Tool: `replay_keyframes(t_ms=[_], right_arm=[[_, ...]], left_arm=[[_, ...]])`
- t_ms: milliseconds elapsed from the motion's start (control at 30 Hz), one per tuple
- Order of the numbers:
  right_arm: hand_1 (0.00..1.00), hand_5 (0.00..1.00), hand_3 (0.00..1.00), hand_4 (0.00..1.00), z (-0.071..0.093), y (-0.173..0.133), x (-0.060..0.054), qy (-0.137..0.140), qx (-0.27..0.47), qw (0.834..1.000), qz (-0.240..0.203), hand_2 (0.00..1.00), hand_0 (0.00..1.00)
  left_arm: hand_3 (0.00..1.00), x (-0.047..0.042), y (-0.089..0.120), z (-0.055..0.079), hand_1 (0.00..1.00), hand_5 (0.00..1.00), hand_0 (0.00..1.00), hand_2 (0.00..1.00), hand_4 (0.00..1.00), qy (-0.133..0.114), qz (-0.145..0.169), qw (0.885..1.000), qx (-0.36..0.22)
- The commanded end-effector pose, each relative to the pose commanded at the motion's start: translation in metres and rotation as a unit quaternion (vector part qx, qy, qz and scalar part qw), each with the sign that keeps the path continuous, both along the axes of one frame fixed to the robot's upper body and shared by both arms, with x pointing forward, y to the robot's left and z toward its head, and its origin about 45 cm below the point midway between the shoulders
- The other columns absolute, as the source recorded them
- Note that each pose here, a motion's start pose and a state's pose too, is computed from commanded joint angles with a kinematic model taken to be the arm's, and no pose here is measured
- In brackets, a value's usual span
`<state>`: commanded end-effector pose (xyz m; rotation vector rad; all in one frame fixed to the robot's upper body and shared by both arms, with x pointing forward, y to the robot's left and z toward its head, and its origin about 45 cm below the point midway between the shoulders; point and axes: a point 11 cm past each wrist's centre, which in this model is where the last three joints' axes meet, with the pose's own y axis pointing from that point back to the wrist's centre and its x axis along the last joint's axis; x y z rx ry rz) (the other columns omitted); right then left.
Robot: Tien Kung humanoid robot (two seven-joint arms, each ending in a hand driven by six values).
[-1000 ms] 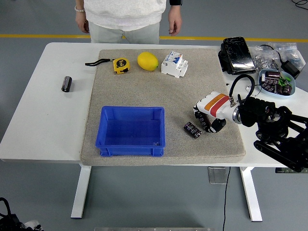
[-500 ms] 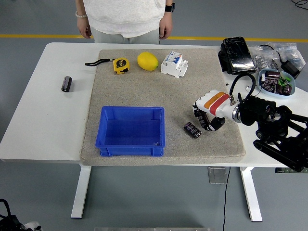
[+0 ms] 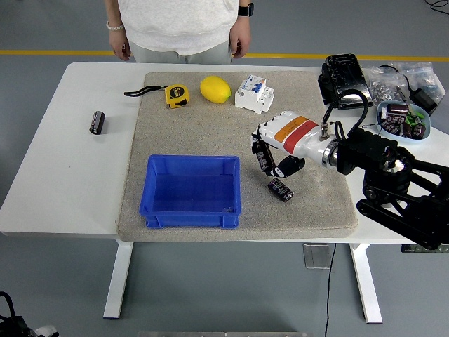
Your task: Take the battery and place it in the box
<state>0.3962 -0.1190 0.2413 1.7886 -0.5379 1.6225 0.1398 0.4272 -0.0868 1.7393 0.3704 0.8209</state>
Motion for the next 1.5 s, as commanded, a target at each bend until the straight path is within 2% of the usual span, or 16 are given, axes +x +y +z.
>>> replay_keyframes(t_ms=[233, 267, 433, 467, 633, 667, 900, 1033, 1067, 1233, 1267, 1400, 1500], right_arm=[[0.480, 0.148, 0.544, 0.709, 0.021, 0.036, -0.023, -0.014, 0.026, 0.998, 0.059, 0.537, 0.463], [0.564, 0.225, 0.666, 0.814, 0.024, 0.041, -0.026, -0.017, 0.029, 0.997, 0.068, 0.677, 0.521], [0.564, 0.225, 0.666, 0.814, 0.029, 0.057, -0.035, -0.017, 0.032, 0.995, 0.097, 0.677, 0.521], [0.675, 0.279, 0.981, 0.938, 0.028, 0.058, -0.036, -0.015, 0.031, 0.994, 0.100, 0.834, 0.626], [0.675, 0.279, 0.981, 0.938, 0.025, 0.059, -0.033, -0.015, 0.019, 0.995, 0.100, 0.834, 0.626], [0.723, 0.286, 0.998, 0.973, 0.024, 0.058, -0.032, -0.013, 0.018, 0.995, 0.098, 0.898, 0.698], [0.733, 0.289, 0.998, 0.974, 0.020, 0.053, -0.025, -0.010, 0.005, 0.996, 0.085, 0.906, 0.719], [0.733, 0.289, 0.998, 0.974, 0.022, 0.045, -0.019, -0.017, -0.012, 0.997, 0.077, 0.906, 0.719], [0.655, 0.258, 0.870, 0.907, 0.023, 0.042, -0.017, -0.019, -0.015, 0.997, 0.074, 0.744, 0.645], [0.655, 0.258, 0.870, 0.907, 0.025, 0.029, -0.014, -0.030, -0.042, 0.996, 0.074, 0.744, 0.645], [0.610, 0.246, 0.781, 0.914, 0.025, 0.027, -0.014, -0.033, -0.053, 0.995, 0.076, 0.683, 0.600], [0.610, 0.246, 0.781, 0.914, 0.015, 0.015, -0.014, -0.035, -0.096, 0.992, 0.075, 0.683, 0.600], [0.610, 0.243, 0.762, 0.938, 0.008, 0.007, -0.013, -0.026, -0.107, 0.992, 0.067, 0.680, 0.598]], left_arm=[[0.640, 0.0037, 0.000, 0.001, 0.737, 0.544, 0.754, 0.783, 0.669, -0.003, -0.002, 1.000, 0.002], [0.640, 0.0048, 0.000, 0.001, 0.742, 0.544, 0.754, 0.786, 0.670, -0.004, -0.002, 1.000, 0.003], [0.640, 0.0098, 0.000, 0.003, 0.742, 0.544, 0.754, 0.786, 0.670, -0.008, -0.003, 1.000, 0.004], [0.638, 0.0110, 0.000, 0.004, 0.741, 0.543, 0.754, 0.787, 0.668, -0.009, -0.004, 1.000, 0.005], [0.638, 0.0136, 0.002, 0.005, 0.741, 0.543, 0.754, 0.787, 0.668, -0.013, -0.003, 1.000, 0.007], [0.638, 0.0139, 0.002, 0.005, 0.742, 0.542, 0.755, 0.785, 0.668, -0.013, -0.003, 1.000, 0.007], [0.638, 0.0149, 0.002, 0.005, 0.744, 0.540, 0.755, 0.789, 0.667, -0.014, -0.003, 1.000, 0.008], [0.638, 0.0142, 0.002, 0.005, 0.744, 0.540, 0.755, 0.789, 0.667, -0.013, -0.004, 1.000, 0.009], [0.638, 0.0137, 0.003, 0.005, 0.745, 0.539, 0.755, 0.791, 0.667, -0.013, -0.003, 1.000, 0.009], [0.638, 0.0118, 0.004, 0.005, 0.745, 0.539, 0.755, 0.791, 0.667, -0.012, -0.001, 1.000, 0.011], [0.638, 0.0118, 0.005, 0.005, 0.743, 0.540, 0.756, 0.790, 0.668, -0.012, -0.001, 1.000, 0.011], [0.638, 0.0128, 0.006, 0.006, 0.743, 0.540, 0.756, 0.790, 0.668, -0.013, -0.001, 1.000, 0.013], [0.638, 0.0130, 0.006, 0.006, 0.743, 0.540, 0.756, 0.790, 0.668, -0.013, -0.001, 1.000, 0.014]])
